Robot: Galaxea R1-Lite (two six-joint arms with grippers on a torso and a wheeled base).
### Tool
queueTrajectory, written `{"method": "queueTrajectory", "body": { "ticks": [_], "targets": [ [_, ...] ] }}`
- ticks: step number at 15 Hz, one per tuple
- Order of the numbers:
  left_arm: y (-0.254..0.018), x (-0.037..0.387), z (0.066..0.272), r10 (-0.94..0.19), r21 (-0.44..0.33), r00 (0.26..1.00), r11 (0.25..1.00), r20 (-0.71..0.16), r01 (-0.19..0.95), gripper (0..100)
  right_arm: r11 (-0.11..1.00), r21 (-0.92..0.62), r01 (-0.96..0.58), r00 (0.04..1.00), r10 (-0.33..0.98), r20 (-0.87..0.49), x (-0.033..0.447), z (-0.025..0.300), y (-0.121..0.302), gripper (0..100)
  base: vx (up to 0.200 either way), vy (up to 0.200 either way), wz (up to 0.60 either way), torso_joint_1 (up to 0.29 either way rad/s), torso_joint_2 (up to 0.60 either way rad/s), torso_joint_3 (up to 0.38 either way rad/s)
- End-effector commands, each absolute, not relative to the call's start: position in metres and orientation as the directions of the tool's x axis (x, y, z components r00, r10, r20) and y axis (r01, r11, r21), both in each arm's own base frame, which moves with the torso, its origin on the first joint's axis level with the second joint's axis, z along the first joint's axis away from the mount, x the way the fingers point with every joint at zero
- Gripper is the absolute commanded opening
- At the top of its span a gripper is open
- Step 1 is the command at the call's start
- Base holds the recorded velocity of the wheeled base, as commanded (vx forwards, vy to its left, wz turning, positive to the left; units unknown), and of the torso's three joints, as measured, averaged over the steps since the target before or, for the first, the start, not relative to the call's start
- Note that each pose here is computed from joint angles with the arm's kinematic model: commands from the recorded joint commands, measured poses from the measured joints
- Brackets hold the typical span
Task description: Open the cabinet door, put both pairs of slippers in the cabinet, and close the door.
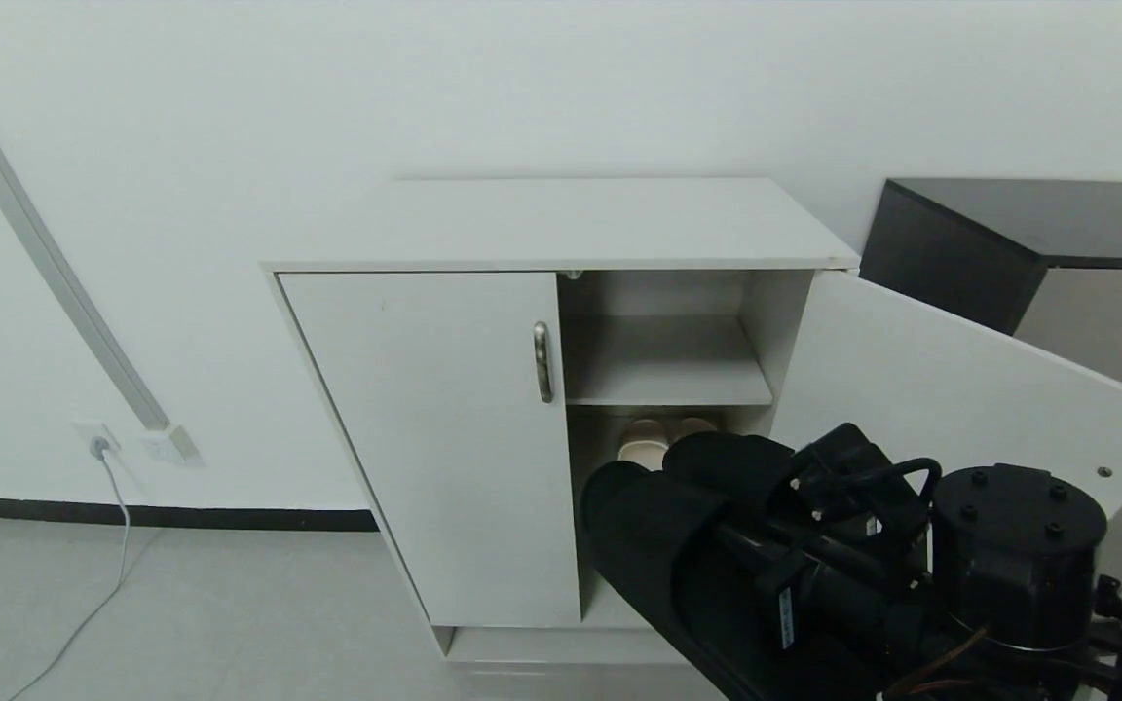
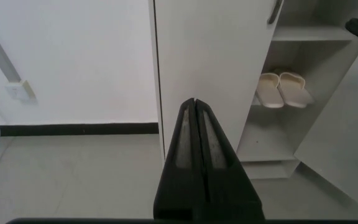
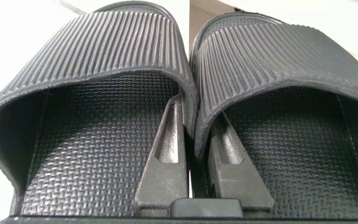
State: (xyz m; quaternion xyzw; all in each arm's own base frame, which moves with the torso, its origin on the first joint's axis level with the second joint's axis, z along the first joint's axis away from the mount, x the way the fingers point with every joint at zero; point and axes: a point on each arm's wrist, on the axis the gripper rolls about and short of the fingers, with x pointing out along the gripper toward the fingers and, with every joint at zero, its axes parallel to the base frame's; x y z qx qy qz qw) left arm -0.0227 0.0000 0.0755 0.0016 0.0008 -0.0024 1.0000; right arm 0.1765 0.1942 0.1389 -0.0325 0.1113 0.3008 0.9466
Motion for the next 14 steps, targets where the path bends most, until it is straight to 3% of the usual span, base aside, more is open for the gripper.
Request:
{"method": "queueTrajectory", "body": {
  "ticks": [1,8,14],
  "targets": [
    [0.0000,-0.0227,0.0755,-0.005,0.003,1.000,1.000,-0.002,0.005,0,0.818,0.003,-0.576,0.794,0.560,-0.238,0.1770,0.1365,0.1948,0,0.000,0.000,0.00,-0.144,0.47,0.320],
    [0.0000,-0.0227,0.0755,-0.005,0.003,1.000,1.000,-0.002,0.005,0,0.816,0.001,-0.578,0.790,0.560,-0.250,0.1778,0.1333,0.1964,0,0.000,0.000,0.00,-0.112,0.46,0.350],
    [0.0000,-0.0227,0.0755,-0.005,0.003,1.000,1.000,-0.002,0.005,0,0.817,-0.003,-0.576,0.791,0.556,-0.255,0.1787,0.1311,0.1973,0,0.000,0.000,0.00,-0.024,0.36,0.331]
  ]
}}
